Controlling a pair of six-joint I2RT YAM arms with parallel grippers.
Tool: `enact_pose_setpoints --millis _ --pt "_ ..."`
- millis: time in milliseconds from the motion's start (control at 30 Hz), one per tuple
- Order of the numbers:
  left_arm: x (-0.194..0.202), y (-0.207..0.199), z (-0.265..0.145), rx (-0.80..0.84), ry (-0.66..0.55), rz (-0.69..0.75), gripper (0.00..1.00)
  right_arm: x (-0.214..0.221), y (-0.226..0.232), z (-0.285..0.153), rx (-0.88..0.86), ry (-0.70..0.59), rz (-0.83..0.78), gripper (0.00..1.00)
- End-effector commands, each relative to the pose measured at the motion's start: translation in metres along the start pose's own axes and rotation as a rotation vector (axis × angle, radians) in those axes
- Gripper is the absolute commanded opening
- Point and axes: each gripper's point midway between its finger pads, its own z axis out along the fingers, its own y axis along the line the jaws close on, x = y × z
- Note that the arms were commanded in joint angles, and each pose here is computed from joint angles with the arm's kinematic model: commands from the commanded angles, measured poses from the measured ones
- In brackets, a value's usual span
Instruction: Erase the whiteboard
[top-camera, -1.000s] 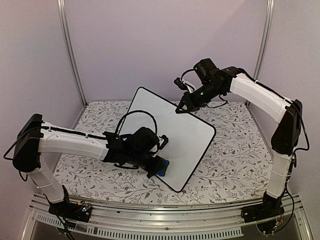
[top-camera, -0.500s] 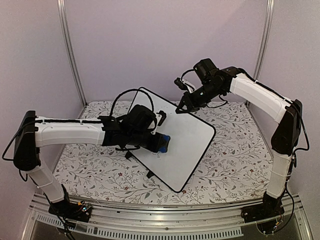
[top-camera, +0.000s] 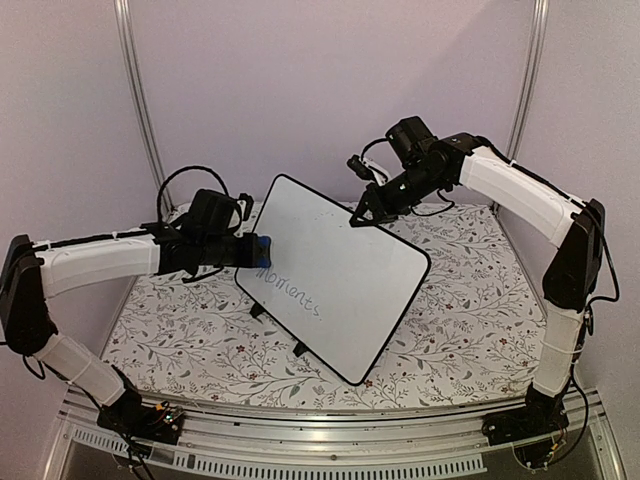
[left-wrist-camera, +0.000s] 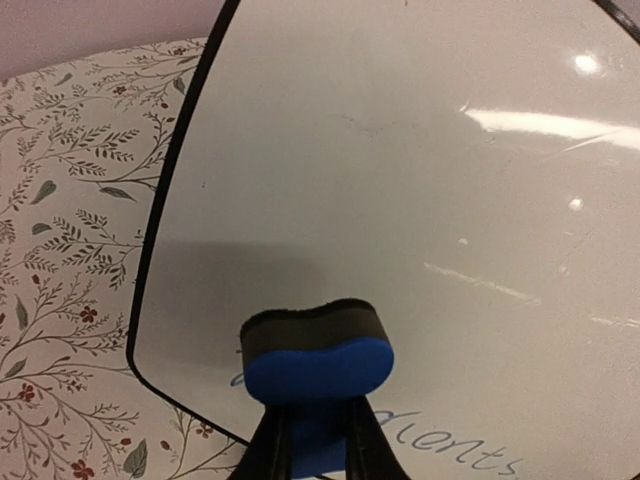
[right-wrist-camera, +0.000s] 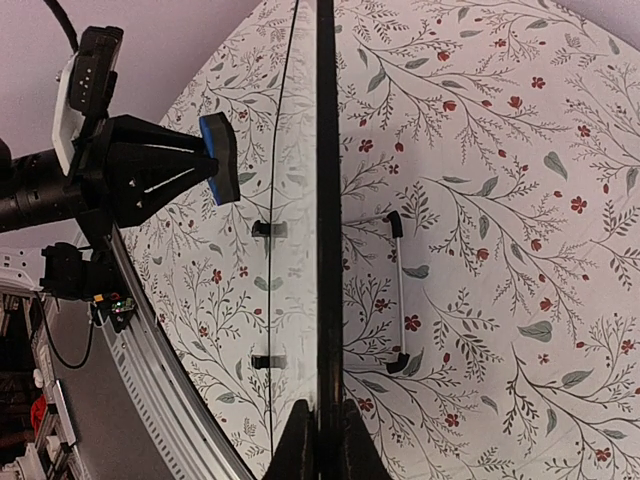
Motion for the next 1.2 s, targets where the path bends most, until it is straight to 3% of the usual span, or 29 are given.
enact_pose_setpoints --millis 0,300,733,1167 --pt "0.016 0.009 0.006 0.013 0.046 -0.022 0.0 0.025 0.003 0.009 0.036 0.087 -0.056 0.0" --pt "0.051 0.031 0.018 0.008 0.115 -0.077 0.0 0.026 0.002 0.009 0.038 0.088 -0.058 0.0" --pt "0.101 0.033 0.016 0.083 0.196 -0.133 0.0 0.026 0.003 0.007 0.039 0.085 -0.059 0.0" --pt "0.068 0.042 0.028 0.103 0.139 -0.16 0.0 0.026 0.003 0.008 0.037 0.086 -0.058 0.0"
